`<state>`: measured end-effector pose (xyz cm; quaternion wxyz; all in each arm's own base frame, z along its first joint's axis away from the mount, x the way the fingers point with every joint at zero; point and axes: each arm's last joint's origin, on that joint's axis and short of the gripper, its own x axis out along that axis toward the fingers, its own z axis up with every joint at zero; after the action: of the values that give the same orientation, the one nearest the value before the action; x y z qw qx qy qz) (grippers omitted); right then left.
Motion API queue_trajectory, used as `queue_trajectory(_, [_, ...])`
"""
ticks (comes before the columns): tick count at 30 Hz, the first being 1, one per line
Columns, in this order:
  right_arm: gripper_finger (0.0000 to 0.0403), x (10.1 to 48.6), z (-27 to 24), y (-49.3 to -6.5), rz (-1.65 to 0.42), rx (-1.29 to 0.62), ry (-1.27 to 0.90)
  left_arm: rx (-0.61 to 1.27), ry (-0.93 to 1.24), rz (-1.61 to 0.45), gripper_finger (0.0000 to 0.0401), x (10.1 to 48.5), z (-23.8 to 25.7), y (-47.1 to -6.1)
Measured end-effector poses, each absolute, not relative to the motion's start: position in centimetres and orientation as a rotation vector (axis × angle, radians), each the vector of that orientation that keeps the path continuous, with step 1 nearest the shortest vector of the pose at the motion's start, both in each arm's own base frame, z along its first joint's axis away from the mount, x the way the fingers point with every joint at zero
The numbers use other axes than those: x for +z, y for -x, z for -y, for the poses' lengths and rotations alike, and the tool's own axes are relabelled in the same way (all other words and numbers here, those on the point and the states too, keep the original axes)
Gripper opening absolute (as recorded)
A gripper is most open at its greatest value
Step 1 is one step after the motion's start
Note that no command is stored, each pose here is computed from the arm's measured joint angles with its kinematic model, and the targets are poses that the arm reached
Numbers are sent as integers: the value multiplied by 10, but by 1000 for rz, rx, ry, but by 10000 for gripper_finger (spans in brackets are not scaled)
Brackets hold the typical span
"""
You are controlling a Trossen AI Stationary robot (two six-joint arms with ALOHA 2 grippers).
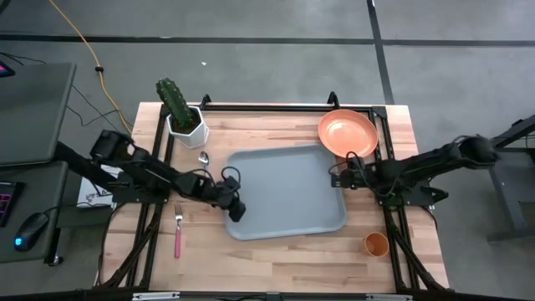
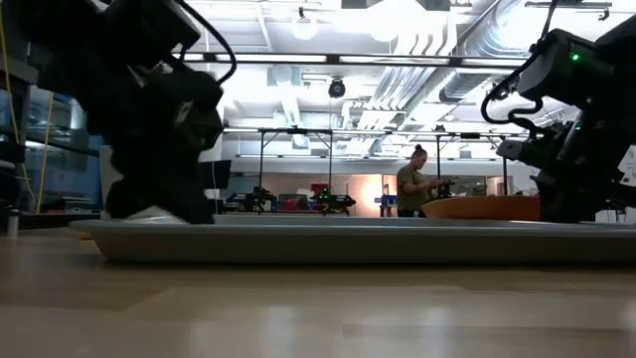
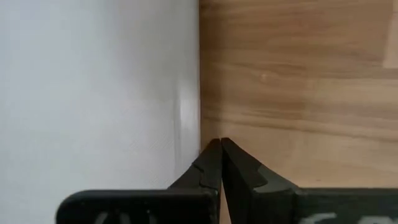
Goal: Pick and place plate/cup/fork/spoon on tray
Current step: Move the gray tray to the center of the table
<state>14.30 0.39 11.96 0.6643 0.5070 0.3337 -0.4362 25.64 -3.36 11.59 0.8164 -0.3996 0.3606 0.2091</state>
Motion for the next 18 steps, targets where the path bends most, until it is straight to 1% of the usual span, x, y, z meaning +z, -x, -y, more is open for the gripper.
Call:
queue_trajectory(6, [0,127,-21,-159,-775,-914,-1190,386,851,-822,0,112,49,-254])
queue_trajectory(14, [0,133,-42,-175,-854,-911,-1113,375,828,-859,0,111,56,-250])
queue_trajectory(18, [0,149,-48,-177,-905,-956,-1033,342,823,-849,0,116,56,-250])
